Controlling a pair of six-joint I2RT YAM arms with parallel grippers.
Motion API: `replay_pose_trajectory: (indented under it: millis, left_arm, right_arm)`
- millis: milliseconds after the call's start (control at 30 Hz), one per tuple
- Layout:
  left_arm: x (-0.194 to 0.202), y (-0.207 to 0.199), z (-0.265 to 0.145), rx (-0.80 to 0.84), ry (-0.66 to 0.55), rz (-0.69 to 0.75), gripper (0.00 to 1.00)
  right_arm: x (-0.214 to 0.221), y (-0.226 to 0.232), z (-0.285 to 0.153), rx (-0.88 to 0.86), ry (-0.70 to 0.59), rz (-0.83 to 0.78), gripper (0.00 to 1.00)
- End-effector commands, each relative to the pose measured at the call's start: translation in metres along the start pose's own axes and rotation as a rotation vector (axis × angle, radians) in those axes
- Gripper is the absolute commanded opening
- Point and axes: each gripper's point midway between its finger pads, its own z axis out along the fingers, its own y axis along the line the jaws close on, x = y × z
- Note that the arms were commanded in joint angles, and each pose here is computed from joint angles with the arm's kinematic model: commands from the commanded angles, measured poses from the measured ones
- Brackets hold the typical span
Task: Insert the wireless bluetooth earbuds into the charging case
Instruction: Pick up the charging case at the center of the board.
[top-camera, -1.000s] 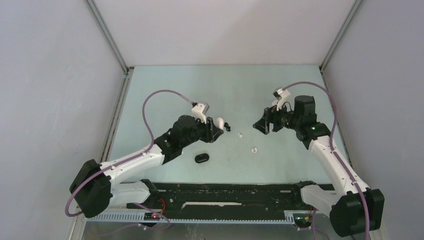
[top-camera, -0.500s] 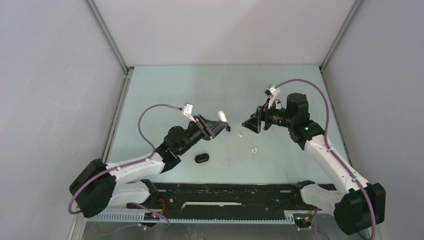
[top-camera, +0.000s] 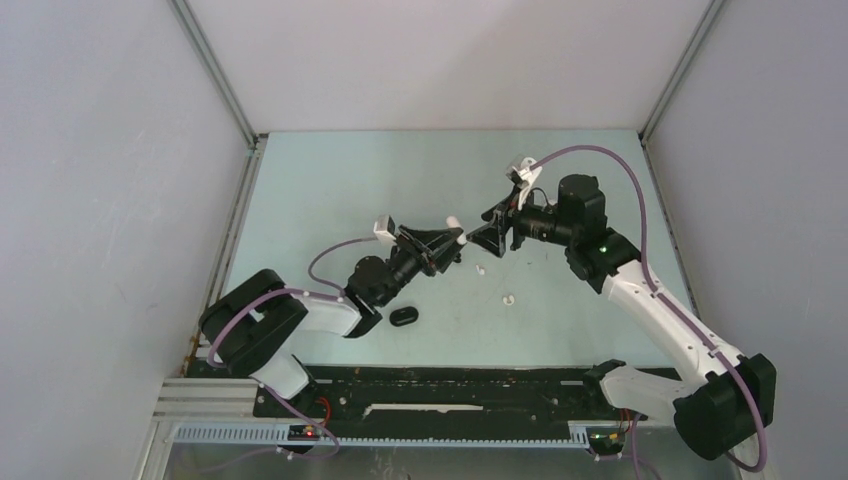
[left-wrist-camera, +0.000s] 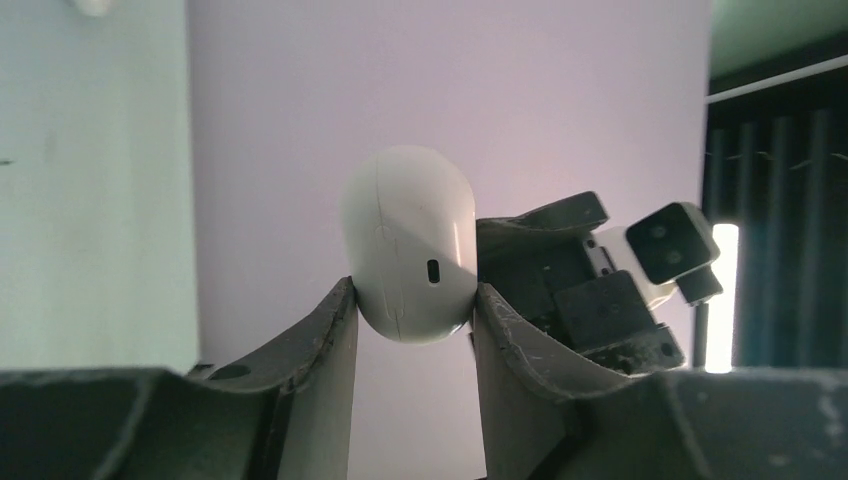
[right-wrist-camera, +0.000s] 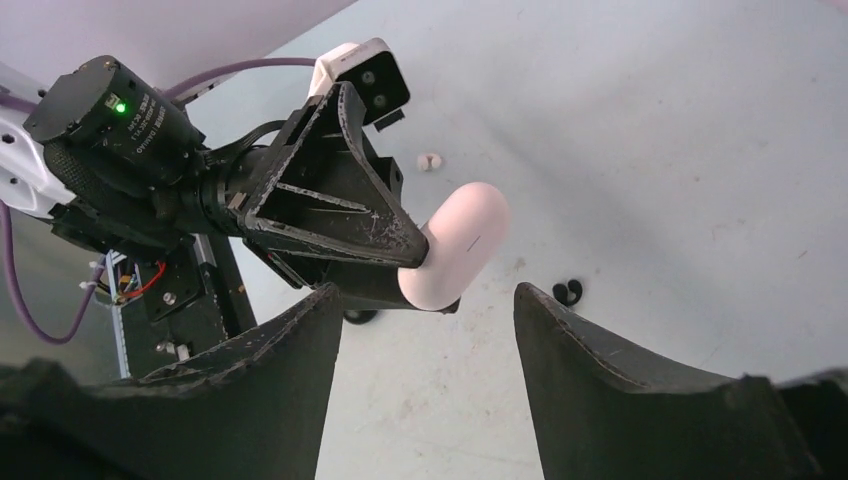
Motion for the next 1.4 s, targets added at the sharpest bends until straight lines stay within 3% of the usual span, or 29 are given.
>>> replay_pose_trajectory:
  millis: [0,233,567,867,1033,1200,1267,1367]
  left_arm:
    - [0.004,-0.065,0.006,0.199,0.004,-0.107,0.30]
    - [0.015,-0.071,0.018,0.205,0.060,-0.195,0.30]
    - [0.028,-0.075,0.024,0.210,0.100,-0.216,0.31]
    - [0.032,-0.069,0.028,0.194,0.117,-0.239,0.32]
    - [0.039,-0.066,0.029,0.181,0.150,-0.247,0.32]
    - [0.039,-0.060,0.031,0.162,0.154,-0.264,0.33]
    - [0.040,-0.056,0.031,0.152,0.159,-0.273,0.40]
    - [0.041,-0.048,0.030,0.130,0.171,-0.275,0.61]
  right_arm:
    - [-0.014,0.002,0.003,0.030,-0.009,-0.072,0.67]
    - [-0.008,0.003,0.011,0.070,0.014,-0.096,0.68]
    - [-0.020,-0.009,0.013,0.148,-0.030,-0.149,0.55]
    - [-0.030,-0.018,0.010,0.209,-0.047,-0.159,0.53]
    - [-0.032,-0.016,0.012,0.189,-0.053,-0.171,0.41]
    - [-0.035,-0.013,0.012,0.173,-0.058,-0.189,0.13]
    - [-0.037,-0.012,0.011,0.170,-0.060,-0.198,0.02]
    - [-0.039,-0.012,0.009,0.172,-0.063,-0.211,0.00]
